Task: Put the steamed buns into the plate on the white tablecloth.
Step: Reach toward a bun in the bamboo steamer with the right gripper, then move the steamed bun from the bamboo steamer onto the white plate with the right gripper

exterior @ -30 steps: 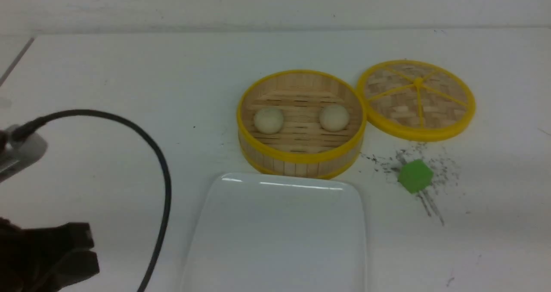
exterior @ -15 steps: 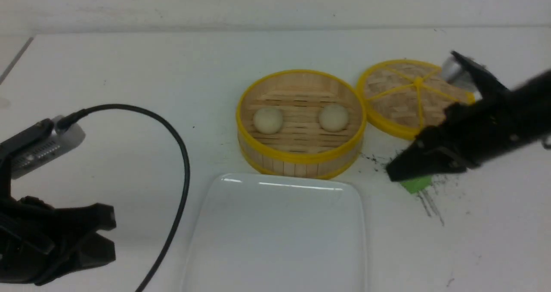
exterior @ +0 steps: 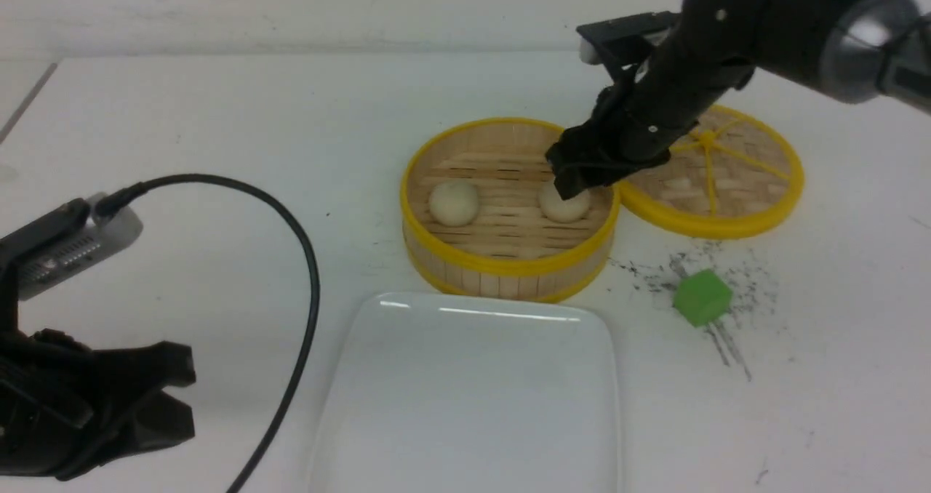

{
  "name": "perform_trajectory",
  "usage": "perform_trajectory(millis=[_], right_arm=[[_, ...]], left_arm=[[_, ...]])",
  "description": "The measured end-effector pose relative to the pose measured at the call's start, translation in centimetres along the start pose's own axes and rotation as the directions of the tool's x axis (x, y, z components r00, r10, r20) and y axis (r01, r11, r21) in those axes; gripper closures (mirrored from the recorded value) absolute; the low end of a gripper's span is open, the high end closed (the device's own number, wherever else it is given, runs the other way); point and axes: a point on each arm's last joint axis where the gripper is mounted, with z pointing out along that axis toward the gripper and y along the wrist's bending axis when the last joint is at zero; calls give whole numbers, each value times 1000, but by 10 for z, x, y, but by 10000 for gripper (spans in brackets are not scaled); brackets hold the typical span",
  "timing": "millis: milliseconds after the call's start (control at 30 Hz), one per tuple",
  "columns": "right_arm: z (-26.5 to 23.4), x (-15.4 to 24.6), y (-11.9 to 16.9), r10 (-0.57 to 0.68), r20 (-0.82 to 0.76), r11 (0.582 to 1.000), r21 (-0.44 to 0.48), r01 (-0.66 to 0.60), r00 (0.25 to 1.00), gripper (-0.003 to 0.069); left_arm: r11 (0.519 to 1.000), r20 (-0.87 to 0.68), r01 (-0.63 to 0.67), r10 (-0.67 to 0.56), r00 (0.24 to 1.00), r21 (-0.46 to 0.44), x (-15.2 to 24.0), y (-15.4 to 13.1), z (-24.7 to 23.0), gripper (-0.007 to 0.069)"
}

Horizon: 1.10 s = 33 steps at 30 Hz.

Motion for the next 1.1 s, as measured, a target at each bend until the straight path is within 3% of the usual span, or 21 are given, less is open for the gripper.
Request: perform_trajectory(millis=[133,267,300,333,400,500,633,867,1000,1100], right_arm=[[35,2,-7,-2,-16,1000,25,3,1000,232],[44,4,-9,0,-18,1000,27,0,1000,287],[44,3,-9,-3,-17,1000,30,4,1000,373],[43,3,-9,-2,-17,1000,30,3,1000,373],[35,1,-8,-4,-14,1000,28,4,1000,531],[14,-2,-4,-13,-11,1000,24,13,1000,637],[-48,-7,9,-29,-12,1000,3,29,1000,636],[-172,18,44,12,-17,993,-117,-14,1000,634],[-179,46,64,-15,-77,989,-151,3,997,624],[-142,89,96,-86,-215,980,-194,44,973,607]], left_arm=[[1000,1,0,0,1000,0,0,0,0,571],[1000,1,-1,1,1000,-1,0,0,0,567],[1000,1,-1,1,1000,-1,0,0,0,563],[1000,1,-1,1,1000,-1,0,0,0,562],[1000,1,-1,1,1000,-1,0,0,0,557],[1000,1,-2,2,1000,-2,0,0,0,552],[1000,1,-2,2,1000,-2,0,0,0,548],[1000,0,-3,3,1000,-4,0,0,0,538],[1000,0,-5,5,1000,-6,0,1,0,535],[1000,4,-5,5,1000,-7,-1,1,0,533]])
